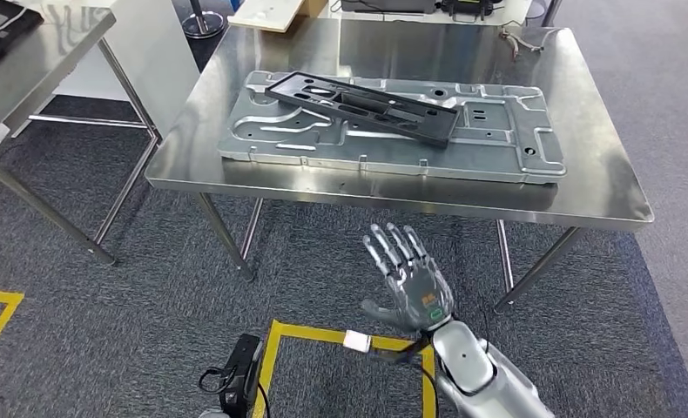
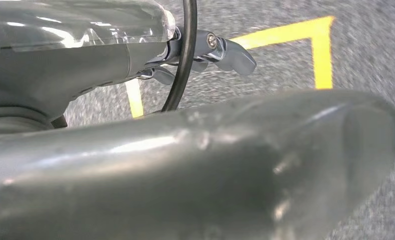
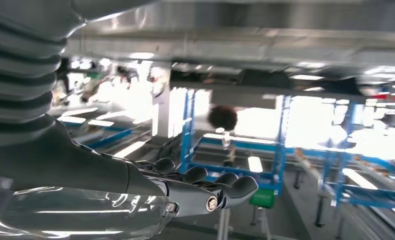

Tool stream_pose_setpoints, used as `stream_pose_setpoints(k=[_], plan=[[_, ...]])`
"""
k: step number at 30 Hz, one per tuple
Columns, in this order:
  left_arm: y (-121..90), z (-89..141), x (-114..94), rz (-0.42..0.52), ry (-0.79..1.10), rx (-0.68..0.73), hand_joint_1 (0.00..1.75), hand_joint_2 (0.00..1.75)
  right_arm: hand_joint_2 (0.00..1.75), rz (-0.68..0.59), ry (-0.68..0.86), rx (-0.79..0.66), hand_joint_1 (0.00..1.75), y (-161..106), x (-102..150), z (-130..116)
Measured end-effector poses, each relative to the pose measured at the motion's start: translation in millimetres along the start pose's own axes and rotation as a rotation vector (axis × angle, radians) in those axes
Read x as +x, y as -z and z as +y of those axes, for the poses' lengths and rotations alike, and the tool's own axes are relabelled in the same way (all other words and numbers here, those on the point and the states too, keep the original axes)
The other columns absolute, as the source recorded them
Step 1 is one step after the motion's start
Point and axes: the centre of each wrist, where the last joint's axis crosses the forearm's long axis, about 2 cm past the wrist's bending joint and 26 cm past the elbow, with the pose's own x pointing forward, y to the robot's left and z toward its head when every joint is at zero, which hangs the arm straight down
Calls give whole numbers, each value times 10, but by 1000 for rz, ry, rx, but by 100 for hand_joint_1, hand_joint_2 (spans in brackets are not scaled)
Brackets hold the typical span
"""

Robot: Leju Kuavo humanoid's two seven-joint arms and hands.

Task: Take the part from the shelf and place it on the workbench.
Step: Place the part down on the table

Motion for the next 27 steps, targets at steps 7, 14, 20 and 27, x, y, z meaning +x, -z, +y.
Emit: stream_pose_setpoints(k=[7,14,20,27], plan=[[-6,64,-72,-40,-109,92,0,0,0,43,258,39,0,-561,107,-84],[-41,129,-259,-41,-204,164,0,0,0,227,496,102,0,-1225,-47,-18],[-59,182,-351,-51,-274,242,0,0,0,403,483,207,0,-1861,-420,185],[-92,241,-498,-34,-314,288,0,0,0,712,474,412,0,-2792,-803,398]])
